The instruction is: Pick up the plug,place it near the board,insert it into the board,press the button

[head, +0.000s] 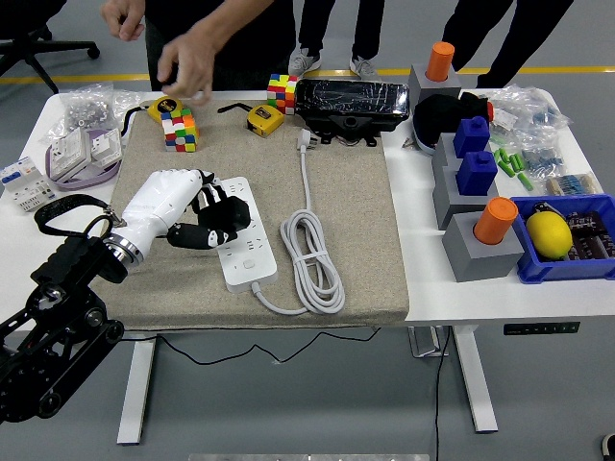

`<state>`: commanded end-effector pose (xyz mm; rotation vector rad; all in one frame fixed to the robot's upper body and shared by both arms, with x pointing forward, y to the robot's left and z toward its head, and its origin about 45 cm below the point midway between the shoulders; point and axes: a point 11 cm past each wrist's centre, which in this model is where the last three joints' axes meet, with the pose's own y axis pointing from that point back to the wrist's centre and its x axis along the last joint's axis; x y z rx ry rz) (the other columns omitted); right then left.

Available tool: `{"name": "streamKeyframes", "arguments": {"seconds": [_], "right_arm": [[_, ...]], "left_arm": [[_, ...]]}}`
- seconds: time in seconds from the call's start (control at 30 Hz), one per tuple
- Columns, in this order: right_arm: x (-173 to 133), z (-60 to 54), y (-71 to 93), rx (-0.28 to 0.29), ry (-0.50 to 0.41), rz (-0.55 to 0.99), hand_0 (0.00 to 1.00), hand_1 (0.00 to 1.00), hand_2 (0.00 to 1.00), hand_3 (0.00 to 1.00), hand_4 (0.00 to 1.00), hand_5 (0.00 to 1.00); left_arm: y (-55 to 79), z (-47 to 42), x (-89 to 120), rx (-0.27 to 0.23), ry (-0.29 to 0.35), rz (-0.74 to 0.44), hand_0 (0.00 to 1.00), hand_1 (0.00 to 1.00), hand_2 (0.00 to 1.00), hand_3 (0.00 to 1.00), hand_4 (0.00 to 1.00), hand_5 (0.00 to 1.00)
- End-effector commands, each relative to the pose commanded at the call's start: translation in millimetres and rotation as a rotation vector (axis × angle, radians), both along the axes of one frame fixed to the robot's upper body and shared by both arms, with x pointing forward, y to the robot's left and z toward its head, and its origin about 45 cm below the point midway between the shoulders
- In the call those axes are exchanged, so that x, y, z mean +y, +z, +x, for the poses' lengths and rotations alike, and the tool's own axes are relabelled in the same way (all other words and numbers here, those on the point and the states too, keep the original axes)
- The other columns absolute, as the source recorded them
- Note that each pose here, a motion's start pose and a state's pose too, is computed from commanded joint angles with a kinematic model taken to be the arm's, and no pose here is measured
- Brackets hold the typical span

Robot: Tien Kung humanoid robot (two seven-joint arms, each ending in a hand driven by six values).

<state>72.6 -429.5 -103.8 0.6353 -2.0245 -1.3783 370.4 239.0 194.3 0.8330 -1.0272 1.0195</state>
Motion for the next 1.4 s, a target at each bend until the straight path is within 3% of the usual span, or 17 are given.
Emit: {"name": "streamKeyframes", "arguments": {"seconds": [0.4, 0.7, 1.4], "right_arm": [[-1, -1.4, 0.1, 0.005, 0.0, -0.002, 0.783, 0.727, 0.731, 0.765, 0.998, 0.998], [-1, 2.8, 0.9, -0.003, 0.0, -0.003, 0.783, 0.727, 0.73, 0.765, 0.998, 0.998], [-2, 4.7, 1.7, -0.008, 0.0, -0.005, 0.783, 0.727, 0.73, 0.765, 0.998, 0.998]], "left_arm": [[-21.5, 6.4, 12, 0.047, 0.02, 0.04, 0.249, 0.333, 0.364, 0.515, 0.752, 0.002], [-20.3, 16.5, 21, 0.048, 0.041, 0.049, 0.249, 0.333, 0.364, 0.517, 0.752, 0.002], [-22.9, 25.3, 31, 0.041, 0.052, 0.068, 0.252, 0.345, 0.372, 0.521, 0.751, 0.002]]}}
